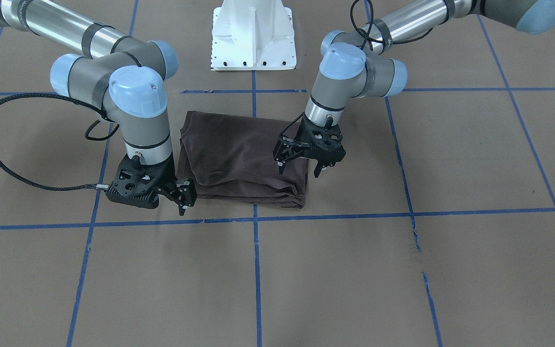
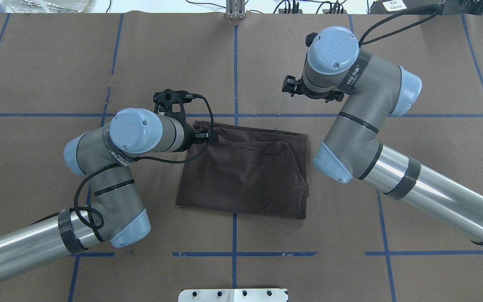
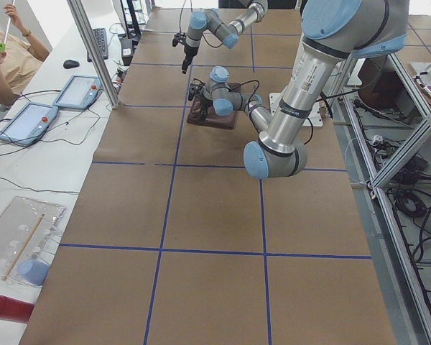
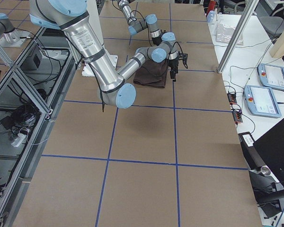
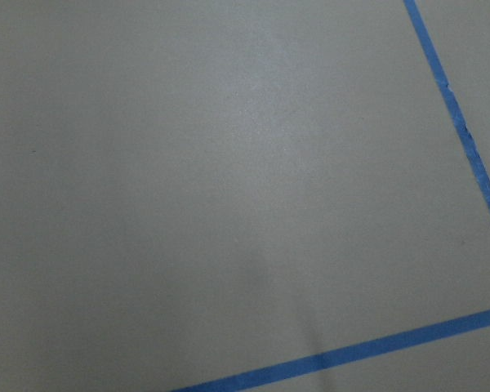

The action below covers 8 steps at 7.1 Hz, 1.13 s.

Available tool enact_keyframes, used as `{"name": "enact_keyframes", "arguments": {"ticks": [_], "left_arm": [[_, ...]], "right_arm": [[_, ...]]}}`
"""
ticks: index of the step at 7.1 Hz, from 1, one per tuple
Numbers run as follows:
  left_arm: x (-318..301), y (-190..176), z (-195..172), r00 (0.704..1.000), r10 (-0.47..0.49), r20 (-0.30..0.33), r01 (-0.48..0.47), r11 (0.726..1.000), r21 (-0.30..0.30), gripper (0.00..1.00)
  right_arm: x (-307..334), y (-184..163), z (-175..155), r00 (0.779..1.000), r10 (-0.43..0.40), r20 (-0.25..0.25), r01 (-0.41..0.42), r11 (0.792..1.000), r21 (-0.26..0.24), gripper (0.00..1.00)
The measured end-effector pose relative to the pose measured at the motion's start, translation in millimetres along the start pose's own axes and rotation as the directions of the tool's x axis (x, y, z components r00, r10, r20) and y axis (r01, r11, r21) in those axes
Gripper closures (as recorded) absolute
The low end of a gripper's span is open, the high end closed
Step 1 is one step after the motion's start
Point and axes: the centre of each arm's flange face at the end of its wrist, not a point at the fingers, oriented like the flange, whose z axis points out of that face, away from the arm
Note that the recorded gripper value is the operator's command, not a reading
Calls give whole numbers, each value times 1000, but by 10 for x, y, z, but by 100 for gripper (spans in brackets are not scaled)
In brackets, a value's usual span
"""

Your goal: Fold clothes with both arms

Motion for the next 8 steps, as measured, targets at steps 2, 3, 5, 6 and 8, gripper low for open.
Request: {"name": "enact_keyframes", "arguments": {"ticks": [2,3,5,6,8], "left_arm": [[100,146,208,999,13,29,-14,1000,2,0],[82,117,271,999,13,43,-14,1000,5,0],[-93,-126,343,997,2,78,-5,1000,30,0],[-226,-270,392,995,-2,102,-3,999,43,0],[-515,-589,447,988,14,151,-24,997,68,0]], "right_arm": [[39,19,-41,1000,-2,8,2,1000,-1,0],[47,21,-40,1000,-2,8,2,1000,-2,0],[61,24,-32,1000,-1,6,1,1000,-2,0],[71,26,-25,1000,-1,5,1,1000,-3,0],[83,27,-16,1000,0,4,0,1000,-2,0]]}}
